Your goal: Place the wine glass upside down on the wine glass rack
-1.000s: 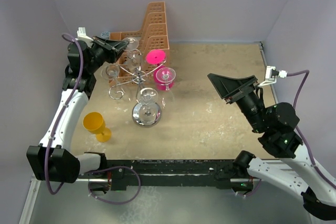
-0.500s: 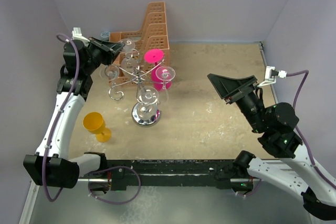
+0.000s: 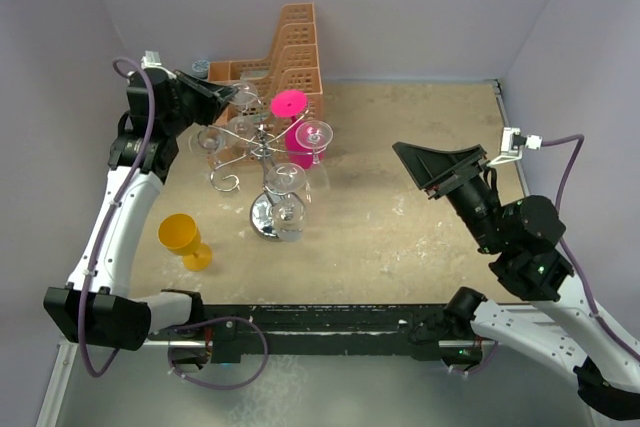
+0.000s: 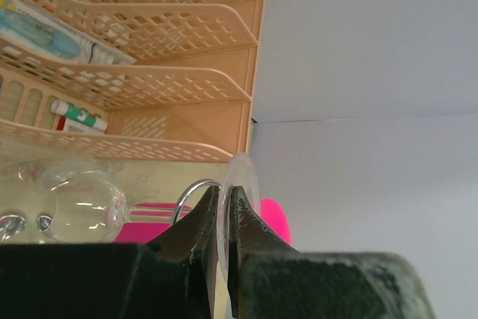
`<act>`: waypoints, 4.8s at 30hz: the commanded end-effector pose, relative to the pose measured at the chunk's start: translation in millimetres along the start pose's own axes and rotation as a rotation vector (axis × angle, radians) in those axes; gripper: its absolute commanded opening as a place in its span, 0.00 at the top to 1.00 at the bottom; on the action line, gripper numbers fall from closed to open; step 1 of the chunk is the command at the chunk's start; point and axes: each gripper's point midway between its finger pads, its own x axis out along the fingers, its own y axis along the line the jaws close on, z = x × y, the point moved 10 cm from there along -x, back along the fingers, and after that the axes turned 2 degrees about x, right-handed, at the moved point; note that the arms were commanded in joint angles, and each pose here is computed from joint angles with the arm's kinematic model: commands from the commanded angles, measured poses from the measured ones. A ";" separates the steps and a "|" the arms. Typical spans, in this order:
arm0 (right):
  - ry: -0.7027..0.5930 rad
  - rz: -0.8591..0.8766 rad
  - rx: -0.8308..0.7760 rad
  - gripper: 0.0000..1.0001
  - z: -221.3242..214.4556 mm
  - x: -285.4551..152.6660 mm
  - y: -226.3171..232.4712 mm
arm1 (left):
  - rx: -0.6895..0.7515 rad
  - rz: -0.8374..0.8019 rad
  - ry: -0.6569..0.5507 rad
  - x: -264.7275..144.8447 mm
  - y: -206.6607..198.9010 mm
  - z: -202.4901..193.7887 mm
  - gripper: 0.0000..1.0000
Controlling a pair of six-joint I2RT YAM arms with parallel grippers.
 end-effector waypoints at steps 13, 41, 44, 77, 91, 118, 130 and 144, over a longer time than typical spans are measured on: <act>-0.046 0.028 0.033 0.40 7.3 -4.4 6.0 | 0.069 0.054 -0.076 -8.8 -13.2 6.7 0.79; -0.056 0.015 0.023 0.34 8.2 -9.7 2.1 | 0.518 0.416 -0.388 -55.7 -18.1 54.0 0.55; -0.063 0.002 0.015 0.35 8.4 -10.1 0.1 | 0.586 0.486 -0.421 -79.3 -10.7 54.7 0.55; -0.010 -0.281 -0.043 0.41 -31.5 35.0 -49.6 | 0.581 0.736 0.154 -134.3 168.1 -60.9 0.54; -0.018 -0.269 -0.045 0.42 -27.0 29.6 -46.2 | 0.596 0.916 0.121 -123.3 191.7 -58.2 0.82; -0.103 0.076 -0.118 0.32 -4.7 45.7 3.9 | 0.438 0.082 -0.847 -214.0 -29.8 42.5 1.00; -0.087 0.337 -0.140 0.22 -12.6 77.6 32.7 | 0.360 -0.549 -0.732 -200.3 -85.7 28.7 1.00; -0.130 0.391 0.084 0.28 -19.4 141.4 58.9 | 0.120 -0.903 -0.291 -117.5 -123.1 15.9 1.00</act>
